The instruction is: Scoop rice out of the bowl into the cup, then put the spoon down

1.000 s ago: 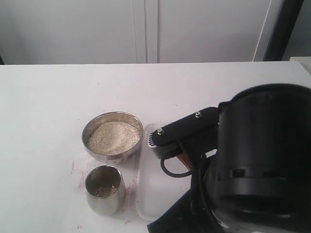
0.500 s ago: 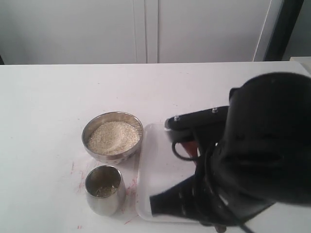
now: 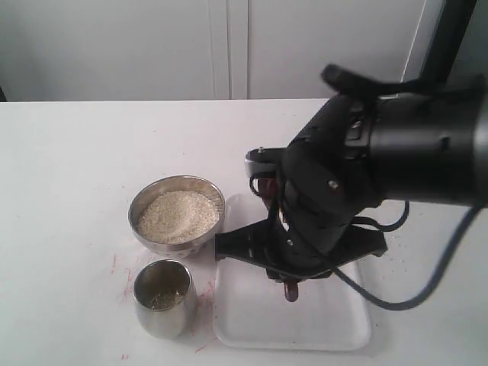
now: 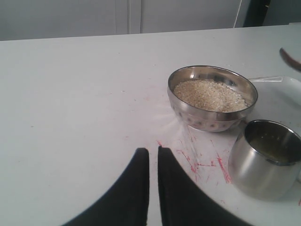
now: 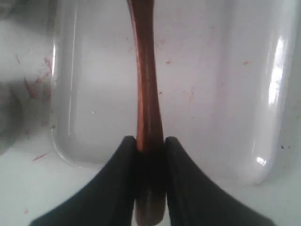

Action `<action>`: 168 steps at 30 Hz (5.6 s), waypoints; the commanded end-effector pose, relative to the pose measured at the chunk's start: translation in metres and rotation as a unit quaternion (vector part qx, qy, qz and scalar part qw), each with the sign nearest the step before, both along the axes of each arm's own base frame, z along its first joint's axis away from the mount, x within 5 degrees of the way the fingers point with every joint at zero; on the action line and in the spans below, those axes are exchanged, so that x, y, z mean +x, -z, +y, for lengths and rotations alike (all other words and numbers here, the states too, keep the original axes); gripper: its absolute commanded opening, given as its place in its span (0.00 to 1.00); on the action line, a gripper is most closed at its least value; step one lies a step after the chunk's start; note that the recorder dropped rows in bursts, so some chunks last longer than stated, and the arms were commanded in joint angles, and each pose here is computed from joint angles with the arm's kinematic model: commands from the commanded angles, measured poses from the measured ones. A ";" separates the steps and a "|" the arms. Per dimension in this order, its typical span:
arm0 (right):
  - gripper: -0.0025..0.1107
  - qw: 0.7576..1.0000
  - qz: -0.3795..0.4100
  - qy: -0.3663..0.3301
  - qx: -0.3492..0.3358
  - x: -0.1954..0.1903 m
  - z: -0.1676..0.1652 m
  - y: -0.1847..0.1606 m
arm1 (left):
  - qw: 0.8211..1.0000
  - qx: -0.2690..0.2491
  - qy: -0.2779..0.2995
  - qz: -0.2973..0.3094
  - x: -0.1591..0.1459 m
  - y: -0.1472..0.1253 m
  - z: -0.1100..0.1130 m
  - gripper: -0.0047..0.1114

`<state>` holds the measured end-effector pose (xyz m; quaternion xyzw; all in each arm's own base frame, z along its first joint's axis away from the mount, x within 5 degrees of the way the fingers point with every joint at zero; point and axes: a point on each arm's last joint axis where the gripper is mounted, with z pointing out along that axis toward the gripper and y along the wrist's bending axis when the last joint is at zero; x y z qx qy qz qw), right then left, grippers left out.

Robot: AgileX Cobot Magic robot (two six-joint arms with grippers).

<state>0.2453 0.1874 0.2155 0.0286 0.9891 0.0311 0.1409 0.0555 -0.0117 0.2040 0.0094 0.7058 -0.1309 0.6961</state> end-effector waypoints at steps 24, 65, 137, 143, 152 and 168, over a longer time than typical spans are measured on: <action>0.02 0.997 0.039 0.043 -0.054 0.016 0.005 0.057 | 1.000 -0.009 0.001 -0.003 0.000 -0.002 0.000 0.16; 0.30 0.999 0.004 0.019 -0.036 0.033 -0.006 0.052 | 1.000 -0.009 0.001 -0.003 0.000 -0.002 0.000 0.16; 0.02 0.847 -0.498 -0.042 0.181 -0.123 -0.140 -0.080 | 1.000 -0.009 0.001 -0.003 0.000 -0.002 0.000 0.16; 0.02 0.837 -0.526 0.020 0.149 -0.144 -0.165 -0.058 | 1.000 -0.009 0.001 -0.003 0.000 -0.002 0.000 0.16; 0.02 0.824 -0.550 0.074 0.117 -0.165 -0.180 -0.021 | 1.000 -0.009 0.001 -0.003 0.000 -0.002 0.000 0.16; 0.02 0.779 -0.609 0.059 0.135 -0.175 -0.179 -0.023 | 1.000 -0.009 0.001 -0.003 0.000 -0.002 0.000 0.16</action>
